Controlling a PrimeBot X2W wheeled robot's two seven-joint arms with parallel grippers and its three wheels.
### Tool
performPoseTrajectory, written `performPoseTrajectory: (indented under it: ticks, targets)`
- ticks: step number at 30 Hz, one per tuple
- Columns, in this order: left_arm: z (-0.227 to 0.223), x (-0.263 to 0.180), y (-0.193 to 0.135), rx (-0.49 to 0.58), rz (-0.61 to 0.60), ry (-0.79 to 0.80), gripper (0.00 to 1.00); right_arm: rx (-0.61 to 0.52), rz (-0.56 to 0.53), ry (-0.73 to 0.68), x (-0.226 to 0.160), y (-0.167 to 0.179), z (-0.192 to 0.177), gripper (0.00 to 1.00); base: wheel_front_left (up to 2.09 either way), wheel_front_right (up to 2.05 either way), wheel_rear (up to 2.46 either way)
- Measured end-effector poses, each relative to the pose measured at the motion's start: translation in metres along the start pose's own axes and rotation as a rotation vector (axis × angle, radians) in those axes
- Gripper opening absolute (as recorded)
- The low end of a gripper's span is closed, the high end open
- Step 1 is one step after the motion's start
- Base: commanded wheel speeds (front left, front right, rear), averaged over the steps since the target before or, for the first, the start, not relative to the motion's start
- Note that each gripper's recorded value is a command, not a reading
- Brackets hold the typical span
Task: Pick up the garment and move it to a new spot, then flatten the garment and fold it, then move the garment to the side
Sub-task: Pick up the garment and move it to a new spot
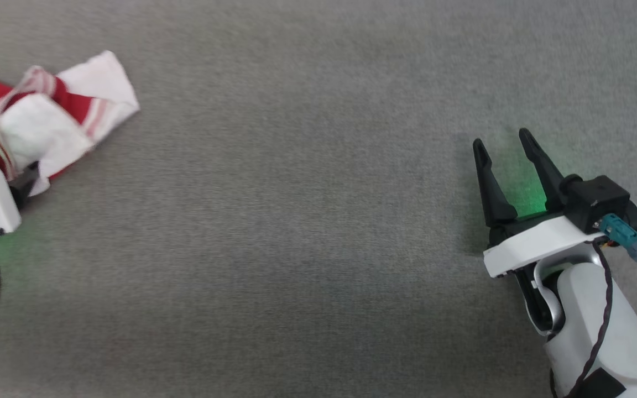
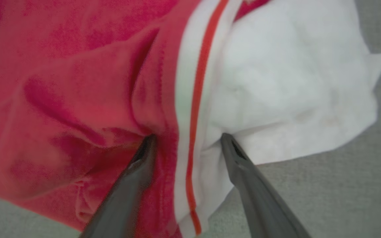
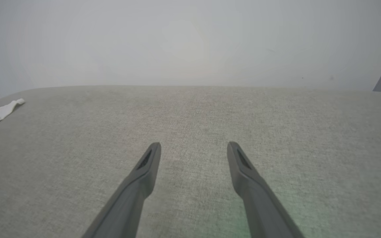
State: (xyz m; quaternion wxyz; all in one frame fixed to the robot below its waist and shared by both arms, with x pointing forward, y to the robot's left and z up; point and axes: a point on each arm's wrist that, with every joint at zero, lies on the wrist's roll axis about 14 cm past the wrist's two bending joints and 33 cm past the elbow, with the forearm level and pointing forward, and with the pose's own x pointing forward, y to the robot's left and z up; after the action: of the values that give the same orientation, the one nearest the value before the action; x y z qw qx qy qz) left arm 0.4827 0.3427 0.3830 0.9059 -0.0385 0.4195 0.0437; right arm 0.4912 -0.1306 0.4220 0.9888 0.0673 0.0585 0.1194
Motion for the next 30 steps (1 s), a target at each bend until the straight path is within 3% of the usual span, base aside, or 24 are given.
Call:
performPoseTrajectory:
  ticks: [5,8,14,19,24,30]
  targets:
    - [-0.01,0.026,-0.004,-0.007,-0.003,0.086,0.98,-0.012,-0.022,0.036,-0.001,-0.012,-0.016,1.0,0.0,0.0,0.0]
    - [-0.011,0.033,-0.007,-0.007,-0.014,0.101,0.0,-0.021,-0.03,0.03,0.0,-0.016,-0.014,1.0,0.0,0.0,0.0]
    - [0.006,0.022,-0.01,0.05,-0.014,-0.003,0.0,-0.026,-0.013,-0.015,0.0,-0.008,0.005,1.0,0.0,0.0,0.0]
    - [0.046,-0.002,-0.025,0.198,-0.039,-0.201,0.0,-0.022,-0.003,-0.055,-0.006,0.001,0.025,1.0,0.0,0.0,0.0]
    - [0.106,-0.044,-0.076,0.308,-0.159,-0.444,0.0,0.001,-0.018,-0.109,-0.022,0.007,0.048,1.0,0.0,0.0,0.0]
    - [0.138,-0.067,-0.181,0.442,-0.397,-0.571,0.0,0.015,-0.095,-0.132,-0.044,-0.014,0.057,1.0,0.0,0.0,0.0]
